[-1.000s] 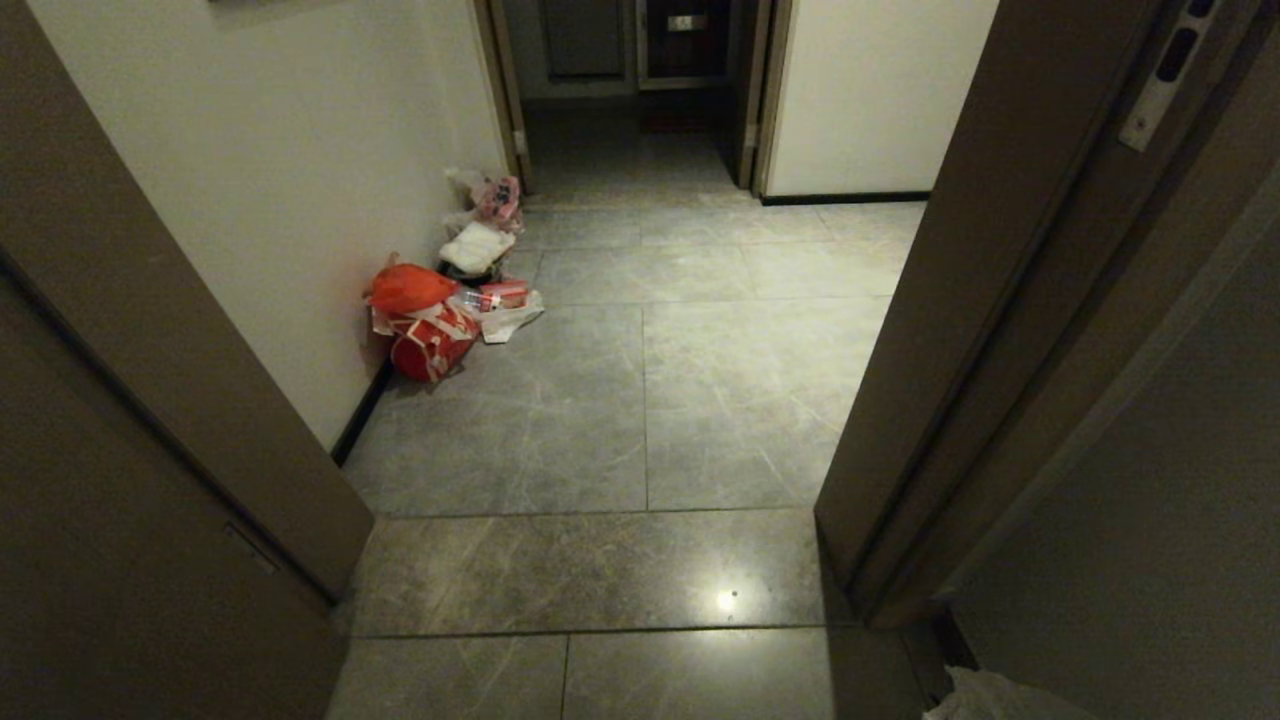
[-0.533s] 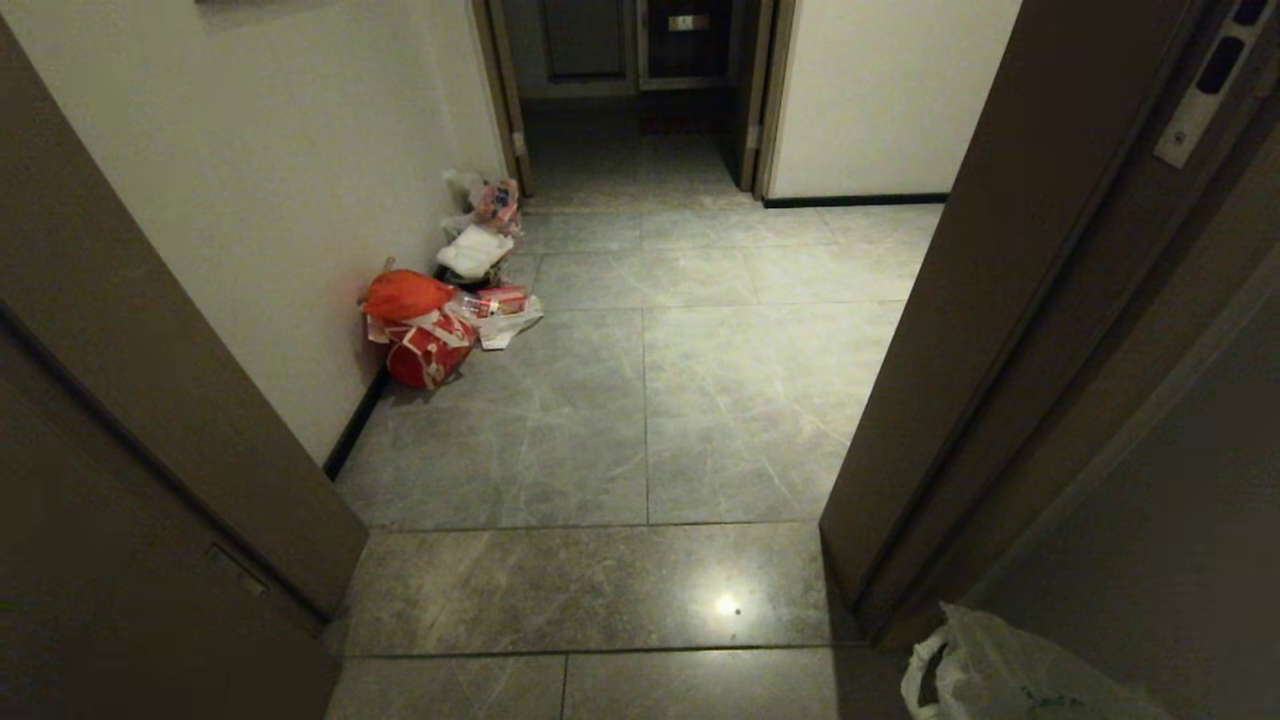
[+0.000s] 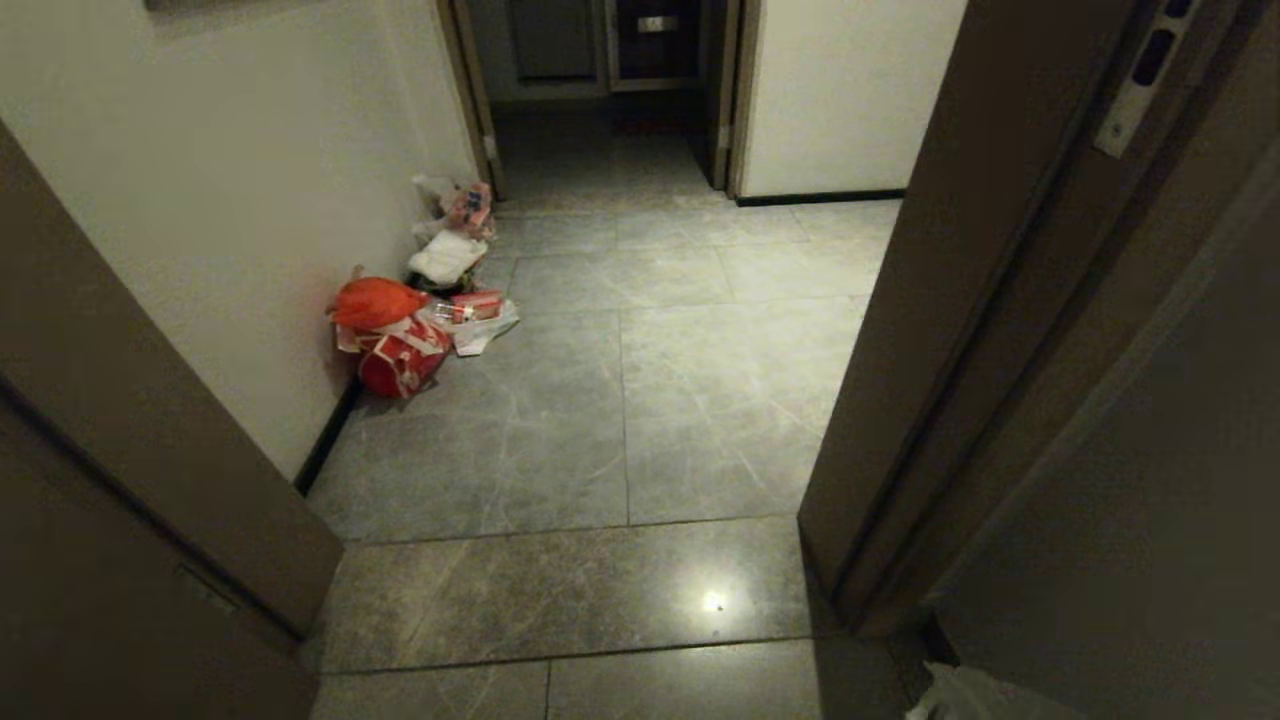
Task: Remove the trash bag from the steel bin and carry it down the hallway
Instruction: Put the trash bag at the door
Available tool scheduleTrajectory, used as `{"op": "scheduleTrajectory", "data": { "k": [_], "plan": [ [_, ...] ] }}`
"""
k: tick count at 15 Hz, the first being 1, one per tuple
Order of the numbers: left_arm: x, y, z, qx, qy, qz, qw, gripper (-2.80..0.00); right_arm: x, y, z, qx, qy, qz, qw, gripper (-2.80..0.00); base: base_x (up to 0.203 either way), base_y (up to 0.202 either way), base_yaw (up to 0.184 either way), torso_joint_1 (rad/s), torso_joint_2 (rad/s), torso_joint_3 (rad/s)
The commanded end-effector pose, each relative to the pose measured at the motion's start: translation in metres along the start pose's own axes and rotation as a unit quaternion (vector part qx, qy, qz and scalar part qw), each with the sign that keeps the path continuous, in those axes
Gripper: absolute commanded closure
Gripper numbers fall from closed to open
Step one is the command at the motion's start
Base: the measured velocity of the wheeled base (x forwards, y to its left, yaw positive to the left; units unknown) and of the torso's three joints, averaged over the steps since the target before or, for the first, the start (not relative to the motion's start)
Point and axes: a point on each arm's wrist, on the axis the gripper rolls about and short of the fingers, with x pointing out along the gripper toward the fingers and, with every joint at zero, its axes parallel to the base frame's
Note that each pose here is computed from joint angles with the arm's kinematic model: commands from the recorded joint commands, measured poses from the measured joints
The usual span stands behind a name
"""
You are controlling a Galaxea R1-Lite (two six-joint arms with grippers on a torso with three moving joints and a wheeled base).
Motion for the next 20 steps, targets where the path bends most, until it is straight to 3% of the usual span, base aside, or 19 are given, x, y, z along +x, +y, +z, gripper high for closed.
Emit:
{"op": "scheduleTrajectory", "data": {
  "k": [1, 4, 13, 20],
  "plan": [
    [0.0001, 0.0000, -0.0005, 0.000, 0.001, 0.001, 1.0000, 0.00, -0.0001, 0.0000, -0.0001, 0.000, -0.001, 0.000, 1.000, 0.00, -0.005, 0.005, -0.131, 0.005, 0.00, 0.001],
    [0.0001, 0.0000, -0.0005, 0.000, 0.001, 0.001, 1.0000, 0.00, -0.0001, 0.0000, -0.0001, 0.000, -0.001, 0.000, 1.000, 0.00, 0.000, 0.007, -0.108, 0.000, 0.00, 0.005],
    [0.0001, 0.0000, -0.0004, 0.000, 0.001, 0.001, 1.0000, 0.00, 0.0000, 0.0000, 0.0000, 0.000, 0.000, 0.000, 1.000, 0.00, 0.000, 0.000, 0.000, 0.000, -0.02, -0.020],
    [0.0001, 0.0000, -0.0004, 0.000, 0.001, 0.001, 1.0000, 0.00, 0.0000, 0.0000, 0.0000, 0.000, 0.000, 0.000, 1.000, 0.00, -0.002, -0.007, 0.133, 0.007, -0.16, -0.150]
  ]
}}
